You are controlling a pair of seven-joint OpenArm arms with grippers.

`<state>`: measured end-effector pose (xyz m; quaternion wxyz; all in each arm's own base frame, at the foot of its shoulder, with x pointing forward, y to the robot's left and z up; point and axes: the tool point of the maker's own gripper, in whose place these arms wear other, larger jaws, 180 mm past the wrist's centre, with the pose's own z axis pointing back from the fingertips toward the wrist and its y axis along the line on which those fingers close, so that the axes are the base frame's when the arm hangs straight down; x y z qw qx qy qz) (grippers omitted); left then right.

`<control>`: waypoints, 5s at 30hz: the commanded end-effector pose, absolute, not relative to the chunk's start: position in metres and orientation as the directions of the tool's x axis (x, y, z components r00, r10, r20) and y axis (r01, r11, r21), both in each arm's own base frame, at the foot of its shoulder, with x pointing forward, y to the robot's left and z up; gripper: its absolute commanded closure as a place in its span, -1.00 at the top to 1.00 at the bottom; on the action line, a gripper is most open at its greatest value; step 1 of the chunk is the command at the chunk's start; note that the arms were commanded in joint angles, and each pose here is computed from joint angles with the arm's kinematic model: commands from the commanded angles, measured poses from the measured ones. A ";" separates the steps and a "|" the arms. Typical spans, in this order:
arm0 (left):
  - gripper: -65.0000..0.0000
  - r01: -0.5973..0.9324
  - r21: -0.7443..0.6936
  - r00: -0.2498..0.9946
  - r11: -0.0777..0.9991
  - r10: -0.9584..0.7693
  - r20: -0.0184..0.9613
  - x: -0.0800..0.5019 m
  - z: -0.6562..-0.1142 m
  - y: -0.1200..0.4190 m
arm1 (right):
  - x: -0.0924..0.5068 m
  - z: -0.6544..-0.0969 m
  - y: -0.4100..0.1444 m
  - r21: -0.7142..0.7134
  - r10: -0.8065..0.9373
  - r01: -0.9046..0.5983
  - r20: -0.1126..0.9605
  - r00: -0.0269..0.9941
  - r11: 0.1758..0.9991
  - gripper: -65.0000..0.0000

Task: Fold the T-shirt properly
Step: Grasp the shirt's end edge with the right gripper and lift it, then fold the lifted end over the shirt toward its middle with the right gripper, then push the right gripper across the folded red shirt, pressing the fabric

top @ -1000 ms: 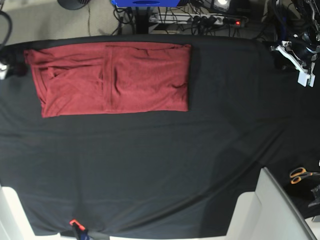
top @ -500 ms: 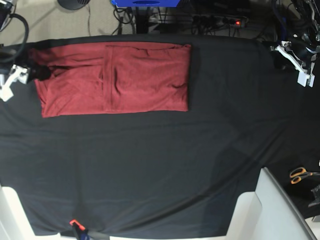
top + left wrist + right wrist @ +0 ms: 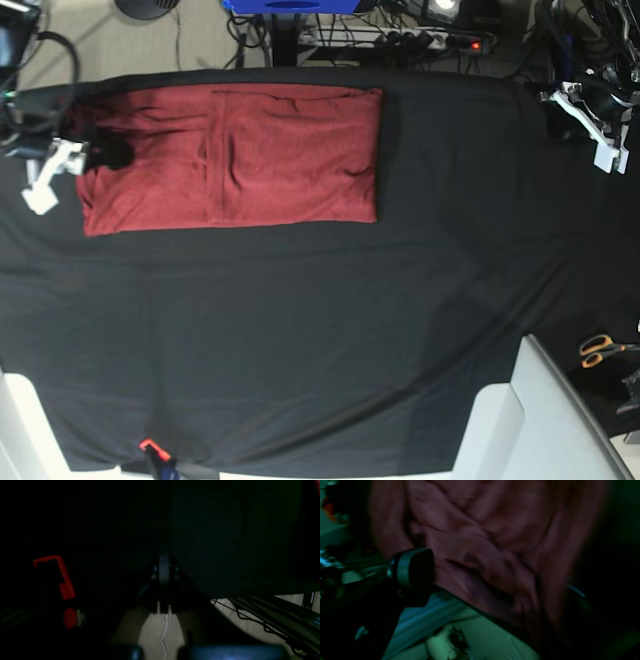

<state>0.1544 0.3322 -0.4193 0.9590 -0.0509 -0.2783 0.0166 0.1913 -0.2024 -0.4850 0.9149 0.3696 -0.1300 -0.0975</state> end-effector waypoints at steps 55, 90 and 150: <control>-1.00 0.003 -0.094 0.826 0.996 0.051 0.561 0.161 -0.409 0.338 | 0.213 -0.416 -0.042 0.609 0.278 -0.482 0.403 0.872 0.630 -1.00; -1.00 0.007 -0.095 0.826 0.995 0.048 0.561 0.161 -0.410 0.337 | 0.230 -0.427 0.001 0.655 0.069 -0.163 0.167 0.984 0.738 -1.00; -1.00 0.012 -0.078 0.833 0.997 0.033 0.552 0.157 -0.408 0.343 | 0.209 -0.438 0.047 0.709 0.123 -0.152 0.093 0.988 0.689 -0.15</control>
